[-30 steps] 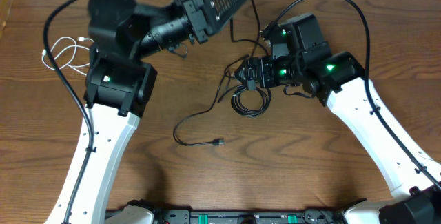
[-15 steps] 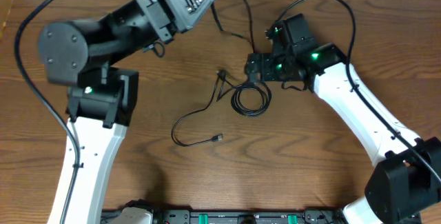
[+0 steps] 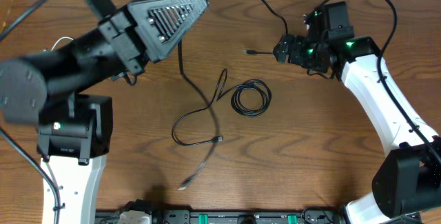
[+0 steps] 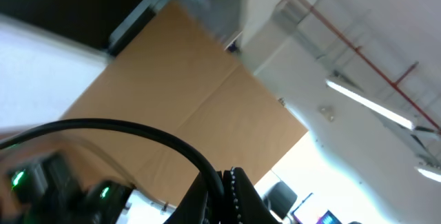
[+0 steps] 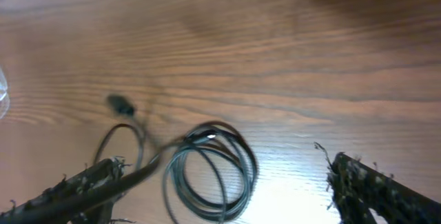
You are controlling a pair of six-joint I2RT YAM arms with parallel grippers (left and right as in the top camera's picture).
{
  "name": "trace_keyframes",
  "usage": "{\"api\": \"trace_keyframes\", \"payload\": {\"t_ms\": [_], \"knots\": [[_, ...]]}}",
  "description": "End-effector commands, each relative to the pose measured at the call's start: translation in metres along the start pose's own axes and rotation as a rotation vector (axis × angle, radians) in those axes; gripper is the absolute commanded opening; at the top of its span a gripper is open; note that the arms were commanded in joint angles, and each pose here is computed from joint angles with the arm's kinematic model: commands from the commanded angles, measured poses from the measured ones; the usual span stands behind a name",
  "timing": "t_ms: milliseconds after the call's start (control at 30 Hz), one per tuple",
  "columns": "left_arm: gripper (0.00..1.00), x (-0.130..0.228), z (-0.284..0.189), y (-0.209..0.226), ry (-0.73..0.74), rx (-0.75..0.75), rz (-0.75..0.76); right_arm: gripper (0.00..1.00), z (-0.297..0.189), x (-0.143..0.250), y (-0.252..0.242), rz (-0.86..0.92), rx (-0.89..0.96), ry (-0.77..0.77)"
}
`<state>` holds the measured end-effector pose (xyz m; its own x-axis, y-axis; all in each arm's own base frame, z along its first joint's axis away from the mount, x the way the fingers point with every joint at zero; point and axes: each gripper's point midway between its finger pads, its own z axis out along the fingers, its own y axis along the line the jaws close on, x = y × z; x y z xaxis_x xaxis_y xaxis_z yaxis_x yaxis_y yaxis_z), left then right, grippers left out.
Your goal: Untangle cables
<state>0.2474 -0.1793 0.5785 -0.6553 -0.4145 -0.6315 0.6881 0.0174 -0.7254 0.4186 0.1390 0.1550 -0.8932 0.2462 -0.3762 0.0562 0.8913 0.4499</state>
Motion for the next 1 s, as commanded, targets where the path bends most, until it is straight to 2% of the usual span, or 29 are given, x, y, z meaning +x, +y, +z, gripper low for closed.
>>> {"api": "trace_keyframes", "payload": {"t_ms": [0,167,300,367,533,700,800,967], "knots": [[0.07,0.012,0.0,0.029,0.078,-0.067,-0.001,0.98,-0.011,0.0,0.015,-0.004,-0.116,0.022],[0.07,0.032,-0.007,0.091,0.13,-0.235,-0.071,0.99,-0.021,-0.002,0.018,-0.048,-0.136,0.006],[0.07,0.045,-0.012,0.124,0.167,-0.316,-0.148,0.99,-0.022,0.002,0.019,-0.048,-0.139,0.021],[0.07,0.051,-0.014,0.136,0.184,-0.344,-0.191,0.99,-0.023,0.005,0.028,-0.11,-0.192,0.033],[0.07,0.056,-0.013,0.145,0.2,-0.362,-0.235,0.99,-0.042,0.01,0.078,-0.334,-0.497,0.027],[0.08,0.055,-0.014,0.147,0.193,-0.369,-0.233,0.99,-0.073,0.003,0.111,-0.479,-0.686,-0.057],[0.07,0.055,-0.014,0.147,0.192,-0.37,-0.233,0.99,-0.093,0.006,0.126,-0.6,-0.762,-0.112],[0.07,0.055,-0.014,0.147,0.192,-0.37,-0.235,0.99,-0.097,0.02,0.144,-0.745,-0.791,-0.138]]}}
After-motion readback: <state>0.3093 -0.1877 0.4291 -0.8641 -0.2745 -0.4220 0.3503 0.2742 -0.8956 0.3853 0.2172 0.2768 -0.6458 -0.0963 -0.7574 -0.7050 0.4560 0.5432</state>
